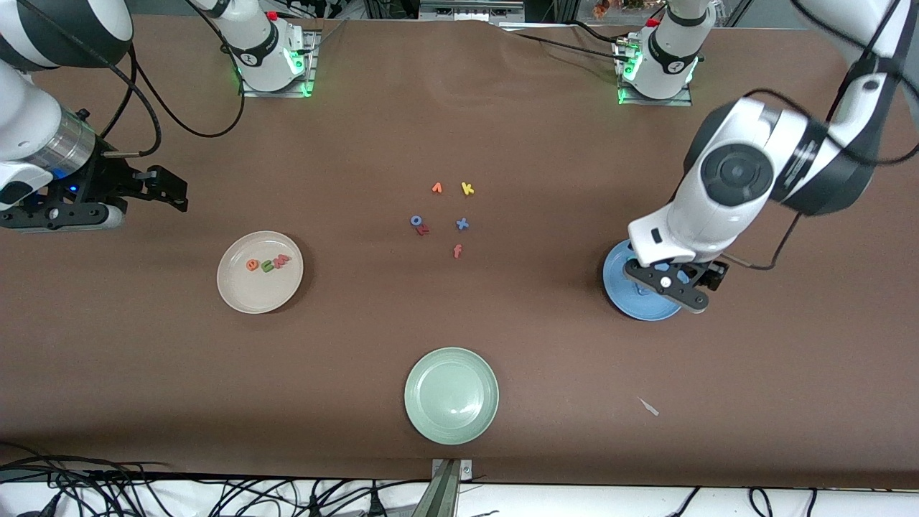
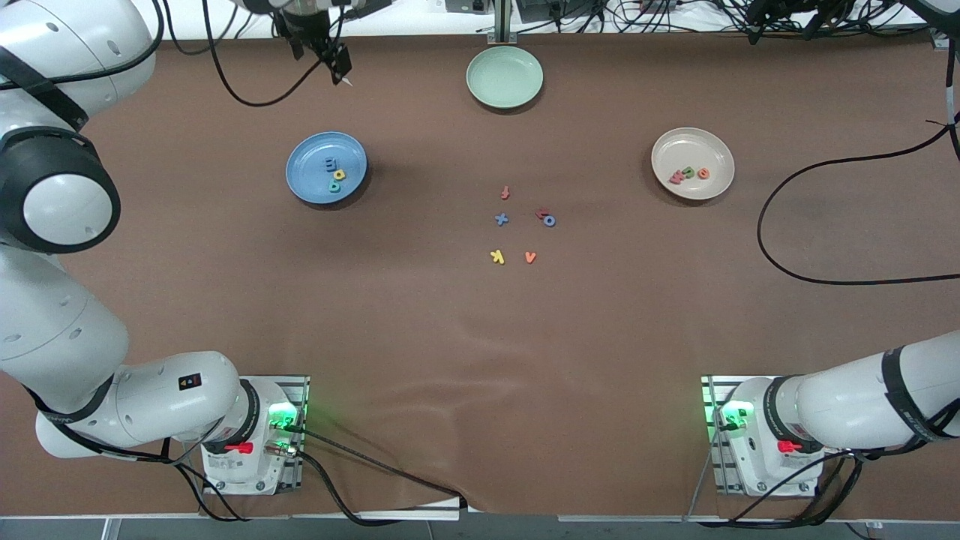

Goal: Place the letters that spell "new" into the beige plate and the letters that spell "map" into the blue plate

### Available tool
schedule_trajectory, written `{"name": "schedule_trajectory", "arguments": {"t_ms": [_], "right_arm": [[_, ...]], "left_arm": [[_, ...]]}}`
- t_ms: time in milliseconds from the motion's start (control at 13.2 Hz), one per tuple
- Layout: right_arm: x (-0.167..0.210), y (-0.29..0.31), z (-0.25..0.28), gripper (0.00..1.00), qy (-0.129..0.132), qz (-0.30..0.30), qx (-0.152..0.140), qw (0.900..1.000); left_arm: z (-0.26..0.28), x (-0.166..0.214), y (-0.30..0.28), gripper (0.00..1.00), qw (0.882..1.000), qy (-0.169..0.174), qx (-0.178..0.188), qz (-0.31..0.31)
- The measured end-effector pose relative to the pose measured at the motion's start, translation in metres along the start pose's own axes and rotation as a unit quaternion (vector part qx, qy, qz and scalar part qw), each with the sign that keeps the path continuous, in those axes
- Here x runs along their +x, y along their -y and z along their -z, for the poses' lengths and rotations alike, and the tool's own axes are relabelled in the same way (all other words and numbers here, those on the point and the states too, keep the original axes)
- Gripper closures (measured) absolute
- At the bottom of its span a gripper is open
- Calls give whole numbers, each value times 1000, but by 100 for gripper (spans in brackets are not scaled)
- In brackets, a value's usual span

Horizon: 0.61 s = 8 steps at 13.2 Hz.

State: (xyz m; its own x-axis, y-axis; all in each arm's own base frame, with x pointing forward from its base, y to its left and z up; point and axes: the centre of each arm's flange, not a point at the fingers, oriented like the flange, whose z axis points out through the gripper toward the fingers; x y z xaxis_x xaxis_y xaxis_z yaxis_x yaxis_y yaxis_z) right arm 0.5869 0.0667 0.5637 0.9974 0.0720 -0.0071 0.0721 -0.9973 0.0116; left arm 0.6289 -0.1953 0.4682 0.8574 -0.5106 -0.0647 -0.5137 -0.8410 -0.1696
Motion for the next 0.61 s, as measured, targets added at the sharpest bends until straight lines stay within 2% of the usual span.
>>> {"name": "schedule_trajectory", "arguments": {"t_ms": [152,380,607], "right_arm": [[1,0,3,0,-2,4,0,1000],[2,-2,3,0,-2,11,-8,1000],[3,-2,3,0,-2,12,-11,1000]], "left_arm": [[49,-5,2,0,999,-28,-18,37],[95,-44,59,0,985,-60,-85,138],[112,-93,93,0,977,-61,-88,183]]}}
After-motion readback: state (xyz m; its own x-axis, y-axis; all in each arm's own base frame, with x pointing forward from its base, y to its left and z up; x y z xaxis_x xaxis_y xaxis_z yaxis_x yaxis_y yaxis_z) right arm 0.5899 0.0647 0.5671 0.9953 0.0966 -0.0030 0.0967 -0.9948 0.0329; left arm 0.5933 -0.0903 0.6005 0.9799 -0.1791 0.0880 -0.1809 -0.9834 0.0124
